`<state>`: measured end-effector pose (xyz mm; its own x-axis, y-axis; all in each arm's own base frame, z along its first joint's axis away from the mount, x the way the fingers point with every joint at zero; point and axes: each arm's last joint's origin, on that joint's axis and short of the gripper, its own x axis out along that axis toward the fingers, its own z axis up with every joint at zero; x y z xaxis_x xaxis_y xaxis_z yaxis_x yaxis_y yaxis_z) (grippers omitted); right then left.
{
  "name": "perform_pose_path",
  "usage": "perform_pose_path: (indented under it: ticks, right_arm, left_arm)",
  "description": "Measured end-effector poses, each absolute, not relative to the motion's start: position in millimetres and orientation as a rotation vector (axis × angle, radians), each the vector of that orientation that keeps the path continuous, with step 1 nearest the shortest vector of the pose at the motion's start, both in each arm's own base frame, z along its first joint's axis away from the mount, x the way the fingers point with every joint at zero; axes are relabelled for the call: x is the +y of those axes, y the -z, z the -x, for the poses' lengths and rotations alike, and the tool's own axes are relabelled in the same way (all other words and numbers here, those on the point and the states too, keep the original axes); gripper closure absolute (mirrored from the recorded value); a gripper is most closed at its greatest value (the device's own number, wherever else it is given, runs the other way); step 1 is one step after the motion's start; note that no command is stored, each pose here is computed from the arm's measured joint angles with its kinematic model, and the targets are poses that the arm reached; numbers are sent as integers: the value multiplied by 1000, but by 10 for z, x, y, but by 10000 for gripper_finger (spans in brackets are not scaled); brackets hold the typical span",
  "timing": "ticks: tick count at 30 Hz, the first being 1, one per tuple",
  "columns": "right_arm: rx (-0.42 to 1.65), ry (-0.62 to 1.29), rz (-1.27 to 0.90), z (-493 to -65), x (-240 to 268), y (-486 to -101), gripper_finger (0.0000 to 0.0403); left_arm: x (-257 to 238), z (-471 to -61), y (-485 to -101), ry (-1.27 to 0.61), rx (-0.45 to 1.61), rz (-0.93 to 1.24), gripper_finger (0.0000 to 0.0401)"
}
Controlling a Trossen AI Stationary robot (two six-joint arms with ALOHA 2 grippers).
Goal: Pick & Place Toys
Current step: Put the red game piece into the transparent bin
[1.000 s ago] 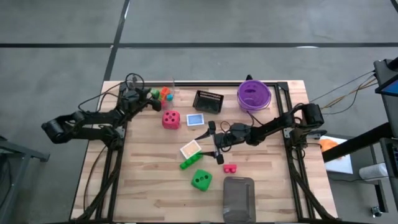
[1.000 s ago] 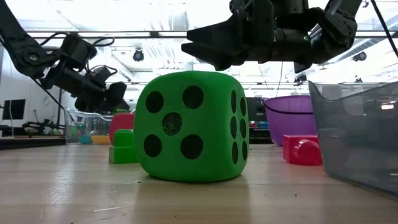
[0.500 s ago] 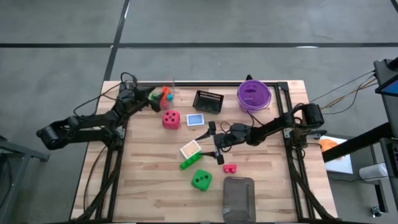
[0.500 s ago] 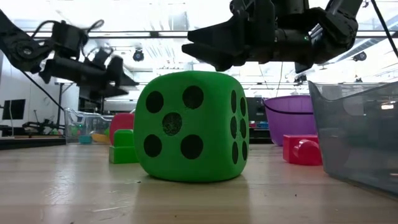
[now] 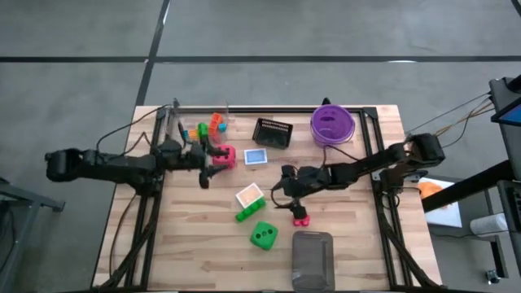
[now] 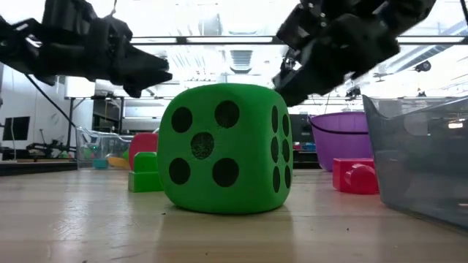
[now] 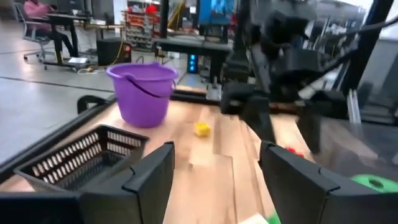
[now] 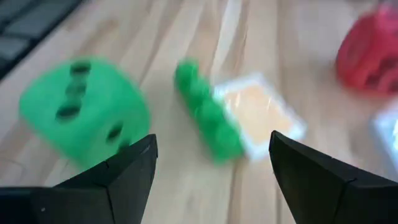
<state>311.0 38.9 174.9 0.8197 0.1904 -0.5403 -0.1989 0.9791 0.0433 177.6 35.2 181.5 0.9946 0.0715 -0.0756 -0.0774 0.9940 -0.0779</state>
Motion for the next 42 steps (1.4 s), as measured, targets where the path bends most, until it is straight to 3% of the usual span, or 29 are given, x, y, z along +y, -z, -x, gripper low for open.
perform_pose_path:
  ticks: [14,30,42]
  right_arm:
    - [1049,-175,-126,-2797,559,-1790,99]
    - [1221,-184,-137,-2844,642,-1490,99]
    - [1201,-102,-19,-2974,633,-1469,99]
  left_arm:
    - [5,-1806,-1769,-123,122,0,173]
    - [12,-1804,-1763,-145,129,-5,173]
    - [14,-1804,-1763,-147,129,-5,173]
